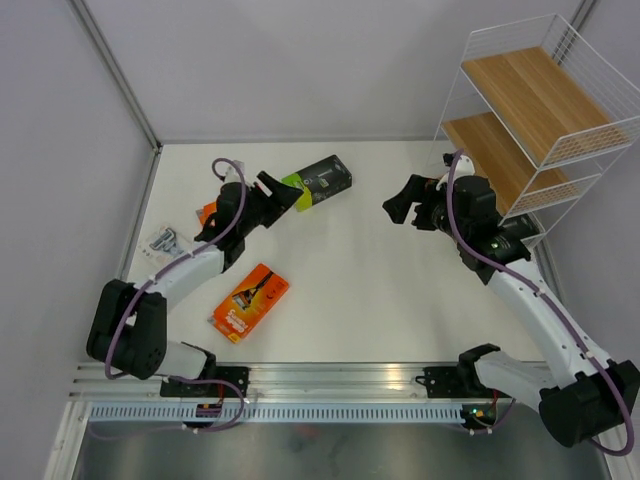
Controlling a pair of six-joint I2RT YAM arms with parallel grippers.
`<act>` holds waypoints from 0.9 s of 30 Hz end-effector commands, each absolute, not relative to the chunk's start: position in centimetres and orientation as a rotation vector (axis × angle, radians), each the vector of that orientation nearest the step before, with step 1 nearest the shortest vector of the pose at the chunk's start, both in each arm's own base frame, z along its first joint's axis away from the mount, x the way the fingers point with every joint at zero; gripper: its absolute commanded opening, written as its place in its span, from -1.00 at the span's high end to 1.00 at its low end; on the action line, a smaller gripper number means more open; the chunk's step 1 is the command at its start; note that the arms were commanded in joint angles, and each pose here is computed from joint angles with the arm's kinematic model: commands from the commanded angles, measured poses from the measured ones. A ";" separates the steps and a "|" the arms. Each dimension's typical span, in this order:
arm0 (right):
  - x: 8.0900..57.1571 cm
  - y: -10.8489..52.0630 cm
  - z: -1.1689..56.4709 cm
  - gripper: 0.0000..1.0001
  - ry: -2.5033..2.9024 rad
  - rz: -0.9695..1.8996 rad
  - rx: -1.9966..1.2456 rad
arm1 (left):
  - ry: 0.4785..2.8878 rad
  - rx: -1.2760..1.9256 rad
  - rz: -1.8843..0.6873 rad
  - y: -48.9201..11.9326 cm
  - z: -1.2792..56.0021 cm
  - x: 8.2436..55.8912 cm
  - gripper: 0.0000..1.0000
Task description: Place and organize the shaving razors onto the shelf
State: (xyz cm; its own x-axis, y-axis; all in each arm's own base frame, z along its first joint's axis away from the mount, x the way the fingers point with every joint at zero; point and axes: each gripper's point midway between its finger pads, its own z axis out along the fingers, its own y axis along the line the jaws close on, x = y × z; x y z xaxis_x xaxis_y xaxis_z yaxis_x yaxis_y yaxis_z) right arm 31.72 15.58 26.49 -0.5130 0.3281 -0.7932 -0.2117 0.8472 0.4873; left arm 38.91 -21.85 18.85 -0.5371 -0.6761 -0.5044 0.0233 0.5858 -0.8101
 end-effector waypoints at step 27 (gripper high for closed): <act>35.5 16.2 24.0 -0.96 2.044 0.617 0.127 | 2.074 -0.744 -0.954 -15.4 8.2 50.8 0.11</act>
